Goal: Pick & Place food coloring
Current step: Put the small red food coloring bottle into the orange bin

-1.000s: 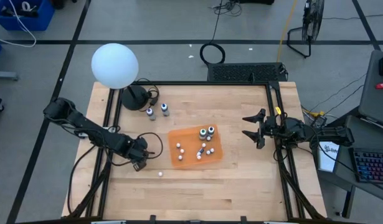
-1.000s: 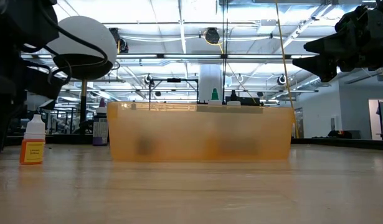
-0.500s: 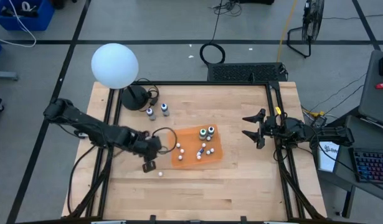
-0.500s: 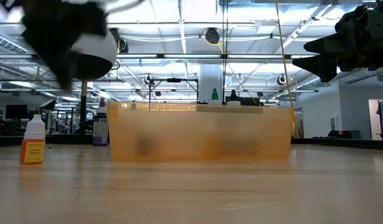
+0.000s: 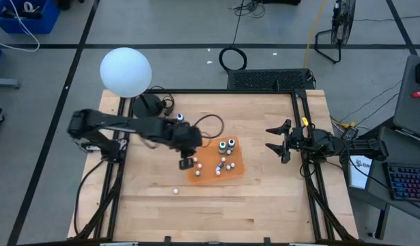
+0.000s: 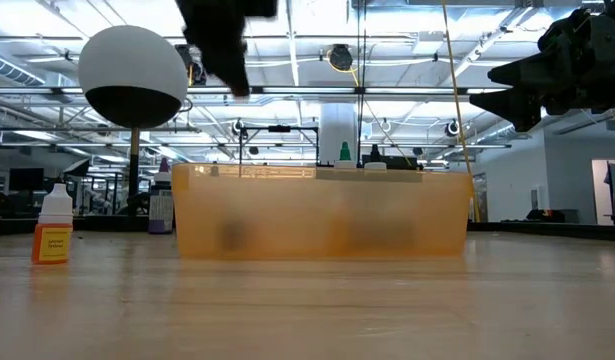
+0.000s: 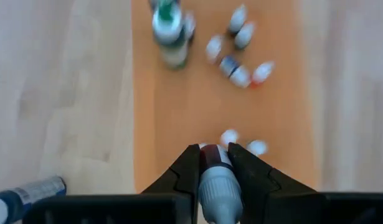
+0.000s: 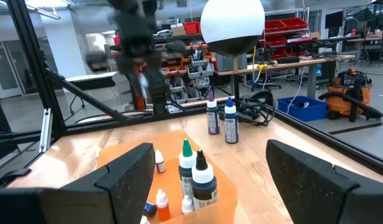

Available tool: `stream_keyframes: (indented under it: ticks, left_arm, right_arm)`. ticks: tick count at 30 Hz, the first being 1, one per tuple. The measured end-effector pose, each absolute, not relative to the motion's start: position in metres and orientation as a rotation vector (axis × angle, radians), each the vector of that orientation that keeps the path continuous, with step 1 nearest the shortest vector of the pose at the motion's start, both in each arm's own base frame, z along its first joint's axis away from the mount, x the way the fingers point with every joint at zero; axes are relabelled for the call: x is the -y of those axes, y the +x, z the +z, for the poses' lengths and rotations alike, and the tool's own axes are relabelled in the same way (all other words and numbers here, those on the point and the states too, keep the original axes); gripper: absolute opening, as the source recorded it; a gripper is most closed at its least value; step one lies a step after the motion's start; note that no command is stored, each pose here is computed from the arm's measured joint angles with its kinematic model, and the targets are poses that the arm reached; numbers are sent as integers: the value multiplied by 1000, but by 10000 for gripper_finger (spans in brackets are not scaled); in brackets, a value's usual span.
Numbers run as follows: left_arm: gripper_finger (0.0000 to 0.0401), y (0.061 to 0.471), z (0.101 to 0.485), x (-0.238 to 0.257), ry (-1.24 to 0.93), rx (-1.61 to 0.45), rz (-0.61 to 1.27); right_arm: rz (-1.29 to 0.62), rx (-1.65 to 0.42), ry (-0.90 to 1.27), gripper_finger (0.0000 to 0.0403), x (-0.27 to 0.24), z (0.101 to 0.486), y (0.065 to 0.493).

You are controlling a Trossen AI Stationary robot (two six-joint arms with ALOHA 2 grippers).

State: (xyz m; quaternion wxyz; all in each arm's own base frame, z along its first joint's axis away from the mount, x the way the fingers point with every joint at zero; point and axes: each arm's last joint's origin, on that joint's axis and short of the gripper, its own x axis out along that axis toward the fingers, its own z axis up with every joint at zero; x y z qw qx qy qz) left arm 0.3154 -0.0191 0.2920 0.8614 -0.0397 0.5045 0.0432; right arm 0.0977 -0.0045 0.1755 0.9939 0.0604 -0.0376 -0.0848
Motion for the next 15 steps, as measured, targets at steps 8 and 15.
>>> stream_keyframes:
  ticks: [8,15]
  left_arm:
    - [65,352,217,-17,-82,-1265,136]
    - [65,364,187,-31,-119,-1269,134]
  right_arm:
    - [-170,75,121,293,5,176,98]
    - [-170,75,121,293,4,176,98]
